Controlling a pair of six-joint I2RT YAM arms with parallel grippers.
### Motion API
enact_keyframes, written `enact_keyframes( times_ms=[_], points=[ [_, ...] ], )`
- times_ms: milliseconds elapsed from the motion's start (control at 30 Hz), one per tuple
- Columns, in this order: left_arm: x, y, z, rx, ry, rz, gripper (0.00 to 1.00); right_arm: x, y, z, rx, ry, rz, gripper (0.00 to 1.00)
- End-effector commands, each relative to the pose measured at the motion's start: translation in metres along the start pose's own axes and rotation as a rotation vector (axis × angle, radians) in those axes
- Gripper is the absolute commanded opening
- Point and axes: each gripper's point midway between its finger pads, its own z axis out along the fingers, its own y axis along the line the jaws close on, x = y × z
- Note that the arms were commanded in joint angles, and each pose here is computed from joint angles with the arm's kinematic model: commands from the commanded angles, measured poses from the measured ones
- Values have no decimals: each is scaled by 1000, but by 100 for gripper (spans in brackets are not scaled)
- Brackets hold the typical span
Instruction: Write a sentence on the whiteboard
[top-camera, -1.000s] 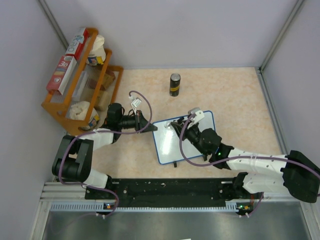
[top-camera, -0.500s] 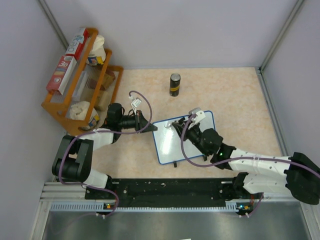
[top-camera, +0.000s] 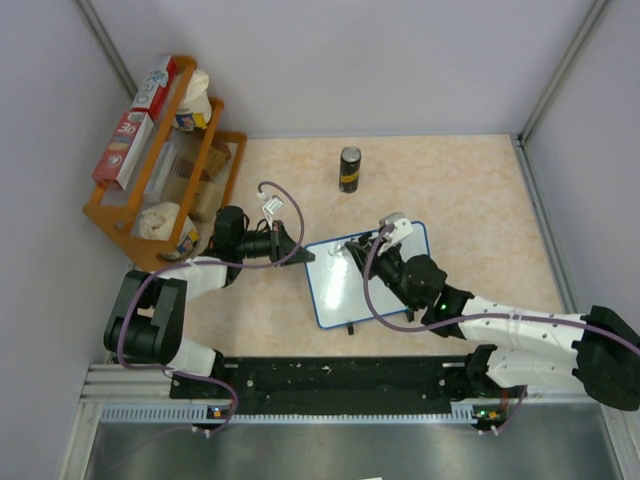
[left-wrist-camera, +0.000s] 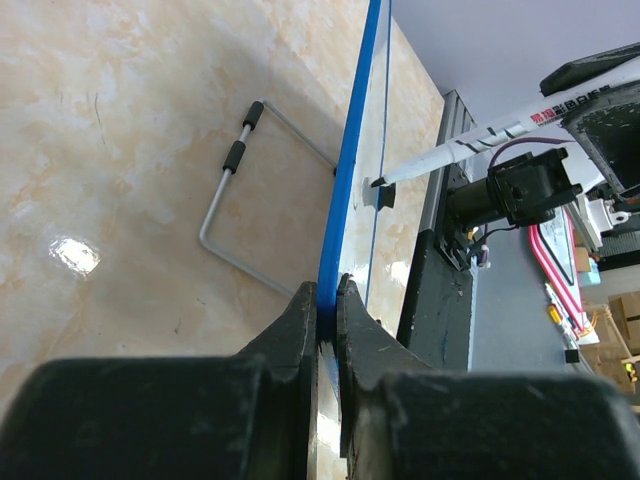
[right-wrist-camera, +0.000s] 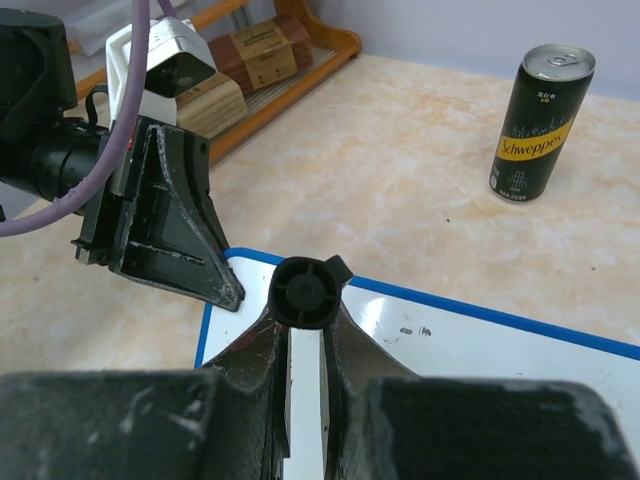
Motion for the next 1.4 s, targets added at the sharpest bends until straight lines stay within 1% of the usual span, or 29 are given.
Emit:
enact_keyframes(
  times_ms=[0, 267, 633, 967, 1367],
  points=[
    [17, 24, 0, -86, 26, 14, 0, -28, 7, 10, 16, -63, 47, 0],
    [18, 24, 0, -86, 28, 13, 0, -36, 6, 12, 30, -85, 51, 0],
    [18, 24, 0, -87, 29, 13, 0, -16, 3, 18, 51, -42, 36, 0],
    [17, 24, -1, -91, 28, 18, 0, 3, 2, 10, 33, 2, 37, 0],
    [17, 24, -1, -90, 29, 18, 0, 12, 4, 6, 12, 30, 38, 0]
  ],
)
